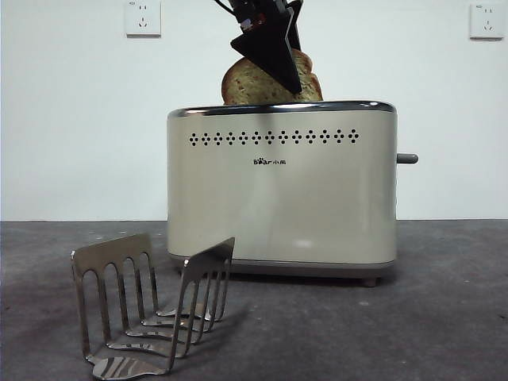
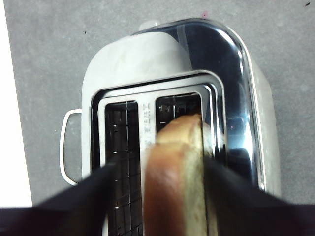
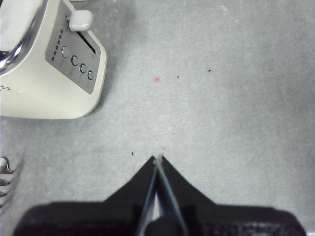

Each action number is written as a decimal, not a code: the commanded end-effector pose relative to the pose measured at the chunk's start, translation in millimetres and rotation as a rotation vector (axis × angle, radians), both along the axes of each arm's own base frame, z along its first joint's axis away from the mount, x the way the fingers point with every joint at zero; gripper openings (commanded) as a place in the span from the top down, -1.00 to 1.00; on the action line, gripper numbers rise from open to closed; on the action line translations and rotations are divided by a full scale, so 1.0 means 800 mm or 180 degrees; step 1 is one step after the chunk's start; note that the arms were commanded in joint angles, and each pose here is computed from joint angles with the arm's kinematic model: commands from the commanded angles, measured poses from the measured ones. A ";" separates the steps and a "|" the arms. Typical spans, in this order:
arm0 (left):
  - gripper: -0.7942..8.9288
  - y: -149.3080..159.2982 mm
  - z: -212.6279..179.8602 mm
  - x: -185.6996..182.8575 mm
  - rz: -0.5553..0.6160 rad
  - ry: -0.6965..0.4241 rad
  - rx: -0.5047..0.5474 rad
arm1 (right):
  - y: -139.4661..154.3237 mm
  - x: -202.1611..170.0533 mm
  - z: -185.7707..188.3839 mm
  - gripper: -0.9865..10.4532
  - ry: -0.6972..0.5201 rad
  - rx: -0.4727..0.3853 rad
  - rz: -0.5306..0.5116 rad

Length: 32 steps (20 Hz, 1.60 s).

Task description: Pick up a slice of bread from the rack,put the bread on the toaster,press the button

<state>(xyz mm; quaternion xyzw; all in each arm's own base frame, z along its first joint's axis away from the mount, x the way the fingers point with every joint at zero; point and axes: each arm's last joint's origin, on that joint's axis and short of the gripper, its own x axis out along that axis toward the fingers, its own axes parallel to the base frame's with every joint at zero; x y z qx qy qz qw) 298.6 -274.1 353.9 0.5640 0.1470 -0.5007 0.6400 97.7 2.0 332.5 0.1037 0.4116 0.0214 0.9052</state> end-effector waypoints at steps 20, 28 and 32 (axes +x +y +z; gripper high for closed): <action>0.80 0.100 0.105 -0.106 0.1940 0.1236 -0.1172 | 0.011 0.160 -0.019 0.84 -0.0470 0.1092 0.0874; 0.80 0.109 0.101 -0.116 0.2515 0.1691 -0.1229 | 0.014 0.233 -0.070 0.84 -0.0187 0.1719 0.0852; 0.80 0.115 0.109 -0.124 0.2645 0.1751 -0.1387 | 0.014 0.257 -0.095 0.84 -0.0095 0.1866 0.0885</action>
